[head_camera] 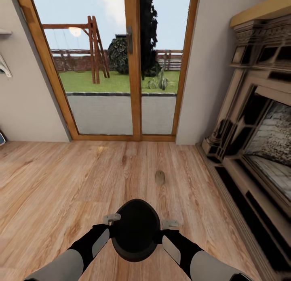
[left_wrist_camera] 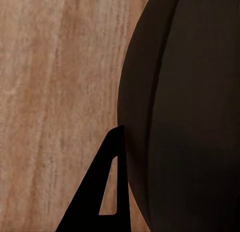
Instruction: Place each of the two pumpkins and all three candles from the living room inside a cabinet in the living room (use any cabinet), then make sure every cabinet is closed, and position the cauldron so it is next to a table in the living room.
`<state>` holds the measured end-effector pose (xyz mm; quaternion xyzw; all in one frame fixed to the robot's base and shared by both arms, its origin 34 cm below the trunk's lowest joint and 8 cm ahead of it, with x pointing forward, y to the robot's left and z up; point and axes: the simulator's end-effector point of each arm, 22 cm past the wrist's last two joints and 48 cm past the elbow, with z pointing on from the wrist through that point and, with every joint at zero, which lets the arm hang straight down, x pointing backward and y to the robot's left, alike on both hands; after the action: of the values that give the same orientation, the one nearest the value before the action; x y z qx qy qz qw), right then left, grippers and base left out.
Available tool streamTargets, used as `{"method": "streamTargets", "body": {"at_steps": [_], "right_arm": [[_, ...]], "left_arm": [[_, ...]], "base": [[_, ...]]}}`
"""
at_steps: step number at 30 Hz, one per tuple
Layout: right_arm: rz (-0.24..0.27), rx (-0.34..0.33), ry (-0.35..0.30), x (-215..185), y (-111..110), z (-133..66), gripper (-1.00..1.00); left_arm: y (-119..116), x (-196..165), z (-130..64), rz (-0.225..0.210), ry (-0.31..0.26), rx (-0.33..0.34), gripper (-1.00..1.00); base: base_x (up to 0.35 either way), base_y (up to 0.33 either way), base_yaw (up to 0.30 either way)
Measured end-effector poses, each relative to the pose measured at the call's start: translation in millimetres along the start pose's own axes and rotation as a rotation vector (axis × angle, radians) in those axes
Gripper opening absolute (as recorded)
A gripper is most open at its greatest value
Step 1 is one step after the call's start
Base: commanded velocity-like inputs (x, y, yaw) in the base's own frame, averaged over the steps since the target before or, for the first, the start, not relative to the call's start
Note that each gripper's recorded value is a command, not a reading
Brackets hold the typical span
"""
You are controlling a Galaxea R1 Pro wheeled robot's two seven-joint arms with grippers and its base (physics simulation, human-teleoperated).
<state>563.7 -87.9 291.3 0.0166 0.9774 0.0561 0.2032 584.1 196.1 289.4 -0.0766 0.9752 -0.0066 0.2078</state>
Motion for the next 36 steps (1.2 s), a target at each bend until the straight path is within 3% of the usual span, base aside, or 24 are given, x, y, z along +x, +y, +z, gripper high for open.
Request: {"method": "streamTargets", "body": {"at_steps": [36], "right_arm": [[-0.003,-0.005,-0.009,-51.6,11.5,-65.3,-1.0]], "left_arm": [[-6.5,-47.4,-64.4,0.005,0.001,0.0,-1.0]], "base": [[0.0,0.0,0.0]]}}
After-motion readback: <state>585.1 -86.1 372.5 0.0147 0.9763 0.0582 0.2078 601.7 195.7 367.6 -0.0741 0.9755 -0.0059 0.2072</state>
